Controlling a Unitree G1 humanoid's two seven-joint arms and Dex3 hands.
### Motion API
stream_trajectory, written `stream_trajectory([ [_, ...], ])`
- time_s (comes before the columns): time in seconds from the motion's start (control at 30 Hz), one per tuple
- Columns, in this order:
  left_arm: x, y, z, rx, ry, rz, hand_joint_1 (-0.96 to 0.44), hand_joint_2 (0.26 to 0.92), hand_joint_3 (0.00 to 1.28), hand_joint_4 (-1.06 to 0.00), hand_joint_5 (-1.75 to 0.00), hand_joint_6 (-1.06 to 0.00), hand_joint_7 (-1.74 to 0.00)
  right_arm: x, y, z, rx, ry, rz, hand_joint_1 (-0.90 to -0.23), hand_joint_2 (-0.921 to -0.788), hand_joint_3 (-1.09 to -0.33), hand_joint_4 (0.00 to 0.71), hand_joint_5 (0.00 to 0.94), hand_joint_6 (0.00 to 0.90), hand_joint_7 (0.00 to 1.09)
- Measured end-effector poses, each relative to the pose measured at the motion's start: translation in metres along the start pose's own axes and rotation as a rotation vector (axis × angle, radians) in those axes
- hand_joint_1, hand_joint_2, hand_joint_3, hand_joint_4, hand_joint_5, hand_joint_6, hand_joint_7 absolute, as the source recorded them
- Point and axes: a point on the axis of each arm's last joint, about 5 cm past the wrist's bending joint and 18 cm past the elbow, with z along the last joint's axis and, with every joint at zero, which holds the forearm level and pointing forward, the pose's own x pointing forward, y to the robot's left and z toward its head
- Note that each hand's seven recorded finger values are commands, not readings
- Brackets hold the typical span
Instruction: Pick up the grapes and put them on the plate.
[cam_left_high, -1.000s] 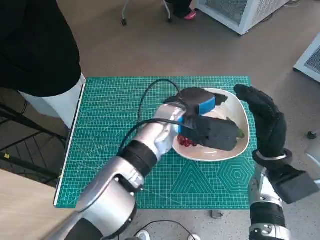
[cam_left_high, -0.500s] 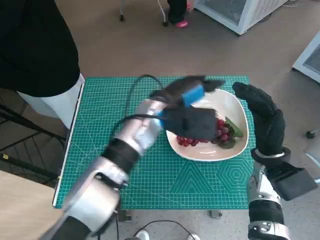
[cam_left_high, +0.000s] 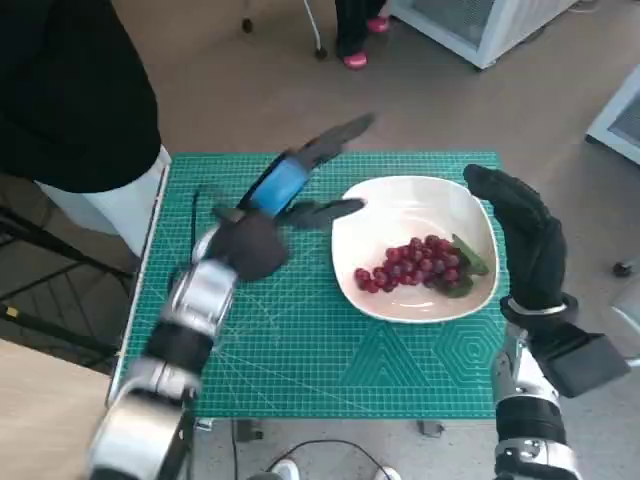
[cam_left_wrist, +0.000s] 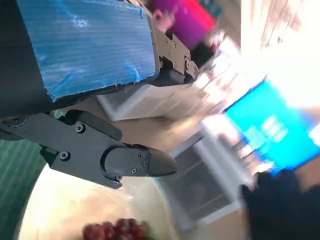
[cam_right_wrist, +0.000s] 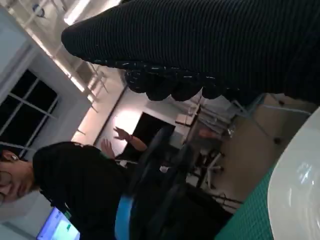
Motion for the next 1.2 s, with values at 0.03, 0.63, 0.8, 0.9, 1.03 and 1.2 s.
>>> stream_trajectory([
  [0.03, -0.004, 0.0, -0.002, -0.032, -0.008, 0.014, -0.49, 0.921, 0.33, -0.27, 0.0, -0.31, 0.0, 0.0009, 0.001, 0.0, 0.002, -0.003, 0.002, -0.494, -0.921, -0.568, 0.222, 0.005, 0.232, 0.01],
  [0.63, -0.041, 0.019, -0.01, -0.202, -0.137, 0.106, -0.39, 0.921, 0.35, -0.23, 0.0, -0.31, 0.0, 0.0004, 0.007, -0.004, 0.035, 0.012, 0.054, -0.52, -0.921, -0.54, 0.235, 0.007, 0.241, 0.01],
  [0.8, -0.054, 0.02, -0.015, -0.185, -0.137, 0.13, -0.41, 0.921, 0.34, -0.23, 0.0, -0.3, 0.0, -0.0011, 0.008, -0.006, 0.042, 0.021, 0.058, -0.525, -0.921, -0.535, 0.238, 0.007, 0.243, 0.01],
  [0.9, -0.06, 0.019, -0.018, -0.178, -0.135, 0.143, -0.42, 0.921, 0.35, -0.23, 0.0, -0.3, 0.0, -0.0014, 0.008, -0.006, 0.042, 0.022, 0.061, -0.523, -0.921, -0.534, 0.238, 0.006, 0.243, 0.01],
  [1.03, -0.065, 0.019, -0.02, -0.174, -0.131, 0.158, -0.43, 0.921, 0.35, -0.23, 0.0, -0.3, -0.01, -0.0011, 0.007, -0.006, 0.043, 0.022, 0.065, -0.52, -0.921, -0.534, 0.238, 0.005, 0.242, 0.01],
  [1.2, -0.067, 0.02, -0.022, -0.172, -0.128, 0.171, -0.43, 0.921, 0.35, -0.23, -0.01, -0.3, -0.01, 0.0001, 0.008, -0.006, 0.045, 0.019, 0.069, -0.52, -0.921, -0.534, 0.239, 0.004, 0.243, 0.01],
])
